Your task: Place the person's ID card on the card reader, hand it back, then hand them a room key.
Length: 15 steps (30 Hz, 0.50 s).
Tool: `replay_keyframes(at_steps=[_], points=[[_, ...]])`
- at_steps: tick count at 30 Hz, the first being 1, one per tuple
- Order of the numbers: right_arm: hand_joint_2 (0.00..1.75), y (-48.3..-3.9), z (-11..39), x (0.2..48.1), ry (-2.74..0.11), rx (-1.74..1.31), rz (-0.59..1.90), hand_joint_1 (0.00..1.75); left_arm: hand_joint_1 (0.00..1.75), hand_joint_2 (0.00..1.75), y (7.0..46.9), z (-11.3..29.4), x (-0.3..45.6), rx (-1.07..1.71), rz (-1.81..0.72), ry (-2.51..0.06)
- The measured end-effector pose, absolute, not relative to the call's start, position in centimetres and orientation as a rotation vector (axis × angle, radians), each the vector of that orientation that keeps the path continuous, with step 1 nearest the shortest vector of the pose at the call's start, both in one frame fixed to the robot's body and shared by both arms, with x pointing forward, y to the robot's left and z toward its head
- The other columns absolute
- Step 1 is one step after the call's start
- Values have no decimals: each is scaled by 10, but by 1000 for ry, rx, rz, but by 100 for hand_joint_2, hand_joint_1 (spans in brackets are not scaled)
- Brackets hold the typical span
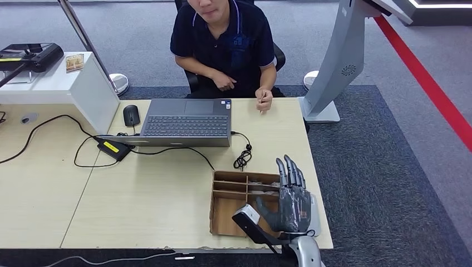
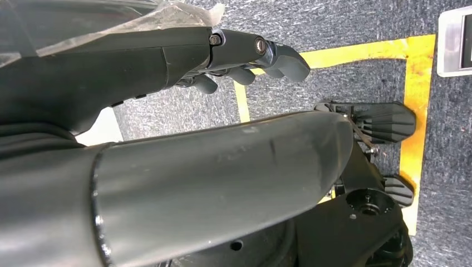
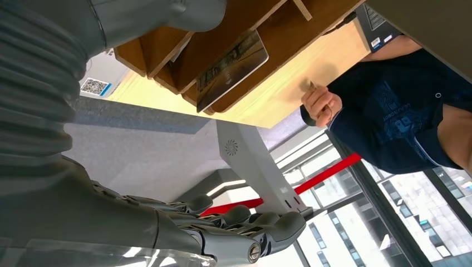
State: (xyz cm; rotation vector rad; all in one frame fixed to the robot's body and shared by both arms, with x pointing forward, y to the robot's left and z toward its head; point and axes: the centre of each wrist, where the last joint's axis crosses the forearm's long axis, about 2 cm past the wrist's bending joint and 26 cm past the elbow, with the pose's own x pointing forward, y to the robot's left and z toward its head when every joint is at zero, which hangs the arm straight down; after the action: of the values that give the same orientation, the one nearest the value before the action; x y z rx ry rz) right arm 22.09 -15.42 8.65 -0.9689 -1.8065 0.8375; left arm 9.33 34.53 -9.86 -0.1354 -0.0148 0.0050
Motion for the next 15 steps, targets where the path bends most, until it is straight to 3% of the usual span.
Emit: replay_keyframes(at_steps=[11, 15], points=[[175, -154, 81, 226, -1796, -963, 864, 0, 0, 0, 346, -99, 93, -136, 2, -15], [175, -153, 80, 227, -1795, -961, 871, 12, 0, 0, 346, -99, 93, -136, 2, -15]])
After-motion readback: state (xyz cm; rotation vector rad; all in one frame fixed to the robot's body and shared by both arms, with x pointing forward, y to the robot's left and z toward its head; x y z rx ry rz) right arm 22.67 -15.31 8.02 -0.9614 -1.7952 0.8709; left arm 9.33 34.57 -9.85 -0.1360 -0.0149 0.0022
